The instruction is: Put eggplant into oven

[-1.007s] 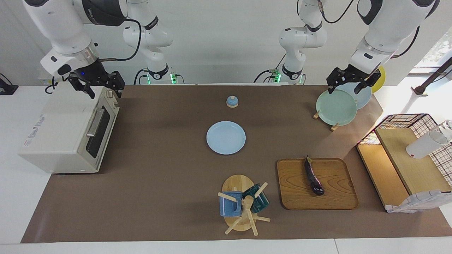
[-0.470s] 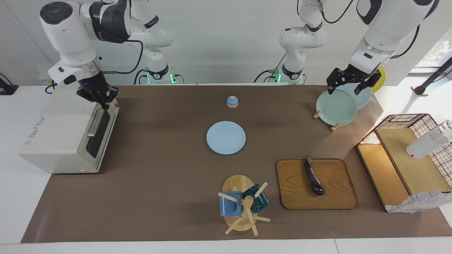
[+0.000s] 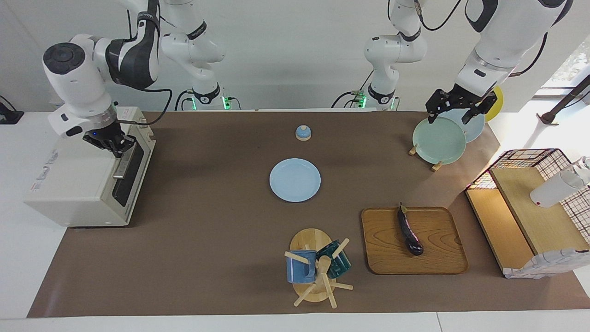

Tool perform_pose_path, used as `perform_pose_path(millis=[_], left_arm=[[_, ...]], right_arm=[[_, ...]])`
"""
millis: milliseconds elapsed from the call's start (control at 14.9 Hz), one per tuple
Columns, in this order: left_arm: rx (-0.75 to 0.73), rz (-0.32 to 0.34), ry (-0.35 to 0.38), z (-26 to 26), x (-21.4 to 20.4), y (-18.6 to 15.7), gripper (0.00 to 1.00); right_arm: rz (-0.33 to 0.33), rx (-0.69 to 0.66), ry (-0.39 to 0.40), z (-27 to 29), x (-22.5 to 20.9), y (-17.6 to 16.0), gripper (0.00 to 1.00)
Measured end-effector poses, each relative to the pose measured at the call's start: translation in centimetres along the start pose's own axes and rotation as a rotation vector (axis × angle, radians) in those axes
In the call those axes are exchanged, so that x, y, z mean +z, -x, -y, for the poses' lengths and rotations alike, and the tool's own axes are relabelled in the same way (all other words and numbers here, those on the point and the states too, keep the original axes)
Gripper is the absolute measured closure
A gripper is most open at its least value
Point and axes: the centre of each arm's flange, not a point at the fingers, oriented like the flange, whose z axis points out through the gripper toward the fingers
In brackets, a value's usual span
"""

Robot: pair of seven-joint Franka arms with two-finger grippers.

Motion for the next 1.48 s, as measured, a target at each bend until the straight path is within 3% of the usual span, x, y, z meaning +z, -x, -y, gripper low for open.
perform_pose_path(millis=[537, 1074, 1275, 1477], left_arm=[[0.003, -0.005, 0.0, -0.2, 0.0, -0.1, 0.0], [0.01, -0.064, 0.002, -1.9, -0.2, -0.9, 0.0], [0.007, -0.074, 0.029, -2.2, 2.4, -2.7, 0.0], [-0.003, -0.08, 0.041, -2.2, 7.6, -6.3, 0.0]], right_arm=[[0.011, 0.018, -0.002, 0.9, 1.7, -0.1, 0.99], [-0.025, 0.036, -0.015, 4.9, 2.3, 0.4, 0.99], [-0.044, 0.047, -0.081, 8.8, 4.5, 0.6, 0.99], [-0.048, 0.047, -0.129, 10.8, 7.0, 0.4, 0.99]])
